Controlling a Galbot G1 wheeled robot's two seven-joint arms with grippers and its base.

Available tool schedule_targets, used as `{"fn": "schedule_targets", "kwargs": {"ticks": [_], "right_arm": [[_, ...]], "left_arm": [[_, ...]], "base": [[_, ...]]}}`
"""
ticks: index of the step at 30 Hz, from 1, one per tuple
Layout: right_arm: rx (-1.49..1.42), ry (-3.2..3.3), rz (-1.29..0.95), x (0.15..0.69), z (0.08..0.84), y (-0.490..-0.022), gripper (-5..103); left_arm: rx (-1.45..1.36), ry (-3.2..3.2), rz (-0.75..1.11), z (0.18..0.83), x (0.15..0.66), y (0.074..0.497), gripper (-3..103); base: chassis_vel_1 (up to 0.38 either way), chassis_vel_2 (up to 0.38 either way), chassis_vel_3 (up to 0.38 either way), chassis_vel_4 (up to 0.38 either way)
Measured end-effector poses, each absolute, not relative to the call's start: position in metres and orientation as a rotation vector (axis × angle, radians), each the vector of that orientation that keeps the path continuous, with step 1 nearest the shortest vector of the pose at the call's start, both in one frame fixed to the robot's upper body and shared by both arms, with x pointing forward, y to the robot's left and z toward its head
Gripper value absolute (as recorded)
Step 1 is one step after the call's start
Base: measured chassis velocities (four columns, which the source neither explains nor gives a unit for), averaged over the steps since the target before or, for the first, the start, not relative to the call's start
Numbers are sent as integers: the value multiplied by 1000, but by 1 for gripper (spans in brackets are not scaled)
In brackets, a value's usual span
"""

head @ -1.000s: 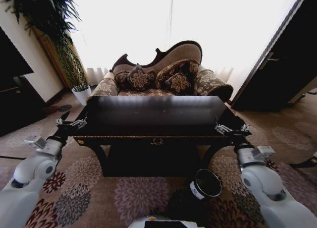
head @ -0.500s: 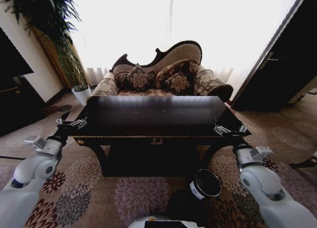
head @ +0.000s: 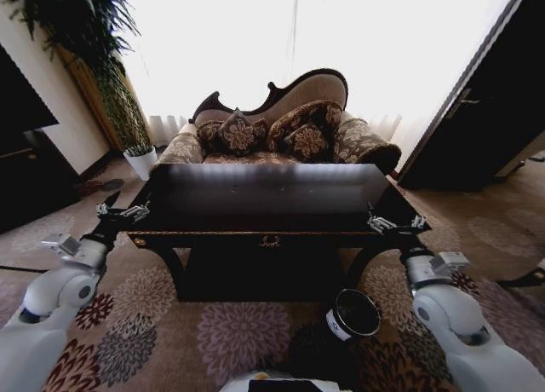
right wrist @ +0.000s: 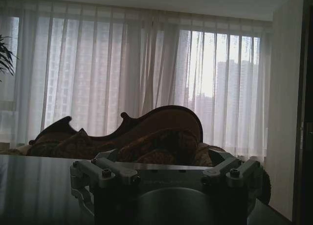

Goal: Move to the front of the table and place the trash on the table into the trash bin.

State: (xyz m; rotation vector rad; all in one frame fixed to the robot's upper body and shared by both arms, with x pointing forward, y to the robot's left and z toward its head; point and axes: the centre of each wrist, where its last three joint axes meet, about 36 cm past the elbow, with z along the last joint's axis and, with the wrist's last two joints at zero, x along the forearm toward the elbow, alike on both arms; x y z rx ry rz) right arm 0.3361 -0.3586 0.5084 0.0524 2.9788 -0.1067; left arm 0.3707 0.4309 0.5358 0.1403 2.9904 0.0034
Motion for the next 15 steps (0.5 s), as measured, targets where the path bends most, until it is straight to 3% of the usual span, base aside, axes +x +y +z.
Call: {"fn": "schedule_targets", "kwargs": {"ticks": [7,15], "right_arm": [[53,2978,-107,336,508,-359,100],[54,2978,-107,336,508,-359,100]], "left_arm": [[140,2990,3,536,371,431,100],[140,2990,3,536,371,431,100]], "base": [[211,-211,-209,215],[297,-307,-284,291]]}}
